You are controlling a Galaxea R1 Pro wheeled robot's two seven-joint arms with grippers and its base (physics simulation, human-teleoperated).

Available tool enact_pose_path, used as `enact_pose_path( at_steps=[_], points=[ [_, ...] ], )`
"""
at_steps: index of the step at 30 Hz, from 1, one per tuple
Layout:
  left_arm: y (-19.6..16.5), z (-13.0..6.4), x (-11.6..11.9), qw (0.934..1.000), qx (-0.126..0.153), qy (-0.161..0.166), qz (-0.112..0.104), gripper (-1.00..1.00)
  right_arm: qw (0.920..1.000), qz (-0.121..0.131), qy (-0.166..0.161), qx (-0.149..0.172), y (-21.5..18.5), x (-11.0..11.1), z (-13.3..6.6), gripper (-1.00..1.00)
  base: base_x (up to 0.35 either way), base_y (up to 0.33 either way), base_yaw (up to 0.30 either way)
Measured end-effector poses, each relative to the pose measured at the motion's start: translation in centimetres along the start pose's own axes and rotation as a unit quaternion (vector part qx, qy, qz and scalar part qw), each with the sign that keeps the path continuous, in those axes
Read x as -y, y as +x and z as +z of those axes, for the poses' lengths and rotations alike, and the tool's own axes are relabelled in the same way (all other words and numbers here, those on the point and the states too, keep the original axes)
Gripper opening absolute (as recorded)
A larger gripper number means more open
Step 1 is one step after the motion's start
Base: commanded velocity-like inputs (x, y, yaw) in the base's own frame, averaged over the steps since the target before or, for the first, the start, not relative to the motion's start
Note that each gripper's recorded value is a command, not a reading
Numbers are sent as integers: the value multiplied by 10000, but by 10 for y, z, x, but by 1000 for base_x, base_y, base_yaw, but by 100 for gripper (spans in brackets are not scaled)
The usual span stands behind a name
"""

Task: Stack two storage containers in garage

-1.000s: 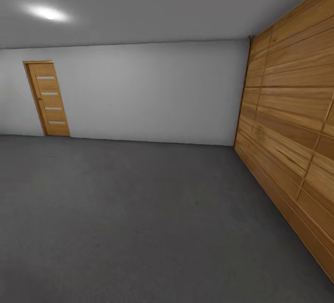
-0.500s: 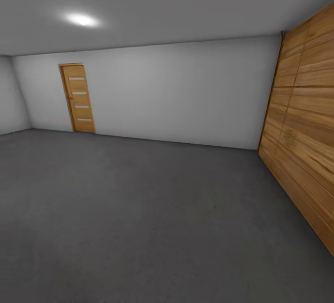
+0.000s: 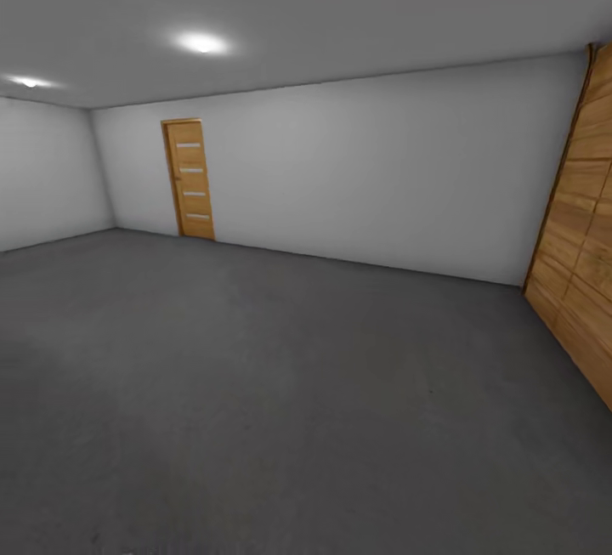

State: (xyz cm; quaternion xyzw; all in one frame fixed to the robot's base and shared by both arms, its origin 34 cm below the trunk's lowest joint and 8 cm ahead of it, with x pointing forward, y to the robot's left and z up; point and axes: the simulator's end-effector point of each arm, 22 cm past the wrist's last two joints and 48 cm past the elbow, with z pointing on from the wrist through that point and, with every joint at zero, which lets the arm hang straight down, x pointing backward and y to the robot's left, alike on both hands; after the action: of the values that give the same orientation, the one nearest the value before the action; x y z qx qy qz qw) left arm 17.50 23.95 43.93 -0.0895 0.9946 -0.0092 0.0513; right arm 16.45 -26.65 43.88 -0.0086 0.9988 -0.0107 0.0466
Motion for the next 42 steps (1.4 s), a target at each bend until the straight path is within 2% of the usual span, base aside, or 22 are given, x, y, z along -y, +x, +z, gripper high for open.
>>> enact_pose_path(
  at_steps=[14,22,42],
  points=[
    [0,0,0,10000,0,1,7,100,10000,29,-2,2,0,-1,0,100,104,0,290],
    [-1,0,-1,10000,9,-7,6,100,10000,43,-13,14,-1,-2,0,100,238,0,278],
    [2,0,-3,10000,-47,-28,-60,100,10000,1,13,7,0,3,0,100,322,0,17]
  ],
)
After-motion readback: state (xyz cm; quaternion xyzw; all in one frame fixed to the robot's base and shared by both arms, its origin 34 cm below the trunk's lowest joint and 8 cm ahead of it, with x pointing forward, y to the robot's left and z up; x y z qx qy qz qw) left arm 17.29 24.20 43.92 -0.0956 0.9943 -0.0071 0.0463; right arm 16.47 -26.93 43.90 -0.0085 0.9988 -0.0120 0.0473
